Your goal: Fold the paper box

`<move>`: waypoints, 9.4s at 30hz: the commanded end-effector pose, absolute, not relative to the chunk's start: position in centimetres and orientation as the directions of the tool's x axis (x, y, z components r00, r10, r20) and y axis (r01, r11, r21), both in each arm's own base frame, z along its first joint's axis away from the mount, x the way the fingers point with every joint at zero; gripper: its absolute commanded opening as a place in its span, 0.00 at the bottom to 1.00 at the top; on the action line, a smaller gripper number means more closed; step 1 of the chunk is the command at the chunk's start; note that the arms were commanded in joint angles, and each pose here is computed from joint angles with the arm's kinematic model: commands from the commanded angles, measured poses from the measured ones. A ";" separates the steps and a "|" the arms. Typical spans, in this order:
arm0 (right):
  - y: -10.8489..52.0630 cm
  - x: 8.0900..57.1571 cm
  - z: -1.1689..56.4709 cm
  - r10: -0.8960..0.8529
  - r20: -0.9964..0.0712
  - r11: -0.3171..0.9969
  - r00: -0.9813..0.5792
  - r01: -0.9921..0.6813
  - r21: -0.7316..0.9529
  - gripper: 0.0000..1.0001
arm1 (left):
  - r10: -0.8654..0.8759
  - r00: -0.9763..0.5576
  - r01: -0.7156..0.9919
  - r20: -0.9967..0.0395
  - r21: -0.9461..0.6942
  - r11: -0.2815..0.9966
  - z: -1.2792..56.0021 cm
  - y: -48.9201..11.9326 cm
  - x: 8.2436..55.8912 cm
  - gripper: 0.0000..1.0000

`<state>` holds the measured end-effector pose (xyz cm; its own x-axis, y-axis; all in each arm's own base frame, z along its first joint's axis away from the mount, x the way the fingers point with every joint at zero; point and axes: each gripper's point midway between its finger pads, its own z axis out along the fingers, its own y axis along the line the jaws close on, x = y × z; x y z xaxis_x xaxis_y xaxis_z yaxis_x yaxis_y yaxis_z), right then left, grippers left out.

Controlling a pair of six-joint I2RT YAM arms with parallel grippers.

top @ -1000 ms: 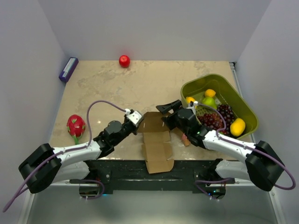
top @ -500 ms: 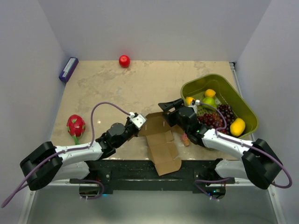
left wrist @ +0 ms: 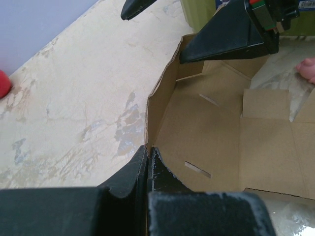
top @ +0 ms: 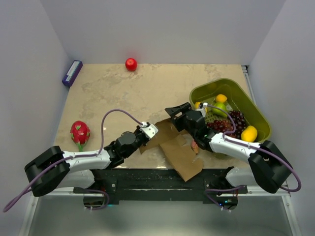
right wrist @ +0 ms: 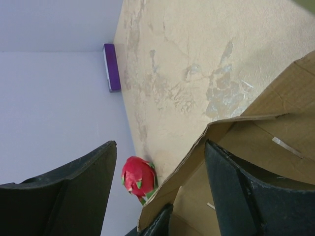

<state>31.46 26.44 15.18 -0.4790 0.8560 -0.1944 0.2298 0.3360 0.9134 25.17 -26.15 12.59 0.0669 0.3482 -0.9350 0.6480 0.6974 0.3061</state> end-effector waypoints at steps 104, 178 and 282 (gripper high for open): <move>32.4 32.5 11.8 0.789 -0.277 0.445 -0.548 0.200 0.873 0.00 | -0.051 -0.501 0.359 -0.864 -0.262 0.896 9.1 -17.6 24.8 0.82; 30.8 31.1 5.9 0.742 -0.335 0.544 -0.580 0.231 0.807 0.00 | -0.194 -0.284 0.382 -0.939 -0.297 0.875 8.8 -24.8 27.0 0.46; 33.2 28.6 7.3 0.707 -0.303 0.515 -0.639 0.171 0.840 0.06 | 0.032 -0.280 0.295 -0.959 -0.054 0.954 5.7 -22.2 26.7 0.29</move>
